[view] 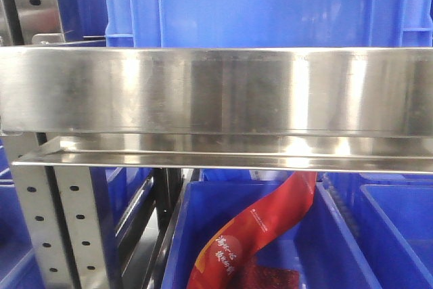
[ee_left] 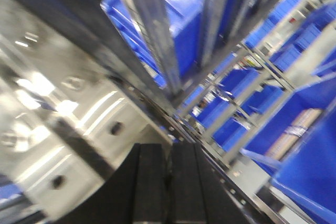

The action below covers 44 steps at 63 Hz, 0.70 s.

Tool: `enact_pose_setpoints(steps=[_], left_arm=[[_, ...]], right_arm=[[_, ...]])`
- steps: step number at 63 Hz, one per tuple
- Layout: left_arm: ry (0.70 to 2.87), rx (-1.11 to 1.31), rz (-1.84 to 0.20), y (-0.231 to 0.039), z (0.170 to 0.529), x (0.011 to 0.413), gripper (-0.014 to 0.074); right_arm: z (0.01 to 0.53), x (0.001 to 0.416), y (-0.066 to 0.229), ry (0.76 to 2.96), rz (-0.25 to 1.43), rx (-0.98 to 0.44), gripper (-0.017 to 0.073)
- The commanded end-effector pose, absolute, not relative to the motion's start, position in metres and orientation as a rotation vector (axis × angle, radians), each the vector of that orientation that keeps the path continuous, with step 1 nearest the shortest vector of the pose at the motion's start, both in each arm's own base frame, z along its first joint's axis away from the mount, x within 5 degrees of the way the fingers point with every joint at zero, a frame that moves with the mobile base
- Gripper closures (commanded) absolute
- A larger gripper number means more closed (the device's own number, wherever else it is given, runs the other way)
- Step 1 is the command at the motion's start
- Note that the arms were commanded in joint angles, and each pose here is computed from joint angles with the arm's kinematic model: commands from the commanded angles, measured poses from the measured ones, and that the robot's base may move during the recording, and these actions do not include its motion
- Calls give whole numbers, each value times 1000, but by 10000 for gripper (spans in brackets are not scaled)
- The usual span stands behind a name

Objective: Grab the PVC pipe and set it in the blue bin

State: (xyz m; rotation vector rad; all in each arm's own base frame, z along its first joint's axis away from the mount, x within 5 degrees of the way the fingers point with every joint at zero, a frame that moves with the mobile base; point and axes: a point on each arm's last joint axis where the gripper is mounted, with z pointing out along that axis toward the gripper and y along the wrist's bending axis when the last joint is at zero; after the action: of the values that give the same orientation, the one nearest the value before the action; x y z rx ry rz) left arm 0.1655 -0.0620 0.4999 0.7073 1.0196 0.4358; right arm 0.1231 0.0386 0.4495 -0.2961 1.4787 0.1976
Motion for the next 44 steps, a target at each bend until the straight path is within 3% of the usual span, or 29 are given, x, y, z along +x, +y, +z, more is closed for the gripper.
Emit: enact_pose_setpoints(steps=[1, 13, 28, 44], left_arm=[[1001, 683, 434, -59, 504, 160, 704], [1001, 656, 458, -52, 507, 155, 704], [1082, 528, 255, -41, 511, 132, 704], [1063, 509, 257, -37, 514, 123, 704]], right_arm=[[451, 121, 38, 1460, 187, -297, 727], [451, 121, 38, 1460, 187, -297, 727], [451, 121, 38, 1460, 187, -297, 727], [451, 121, 38, 1460, 187, -297, 727]])
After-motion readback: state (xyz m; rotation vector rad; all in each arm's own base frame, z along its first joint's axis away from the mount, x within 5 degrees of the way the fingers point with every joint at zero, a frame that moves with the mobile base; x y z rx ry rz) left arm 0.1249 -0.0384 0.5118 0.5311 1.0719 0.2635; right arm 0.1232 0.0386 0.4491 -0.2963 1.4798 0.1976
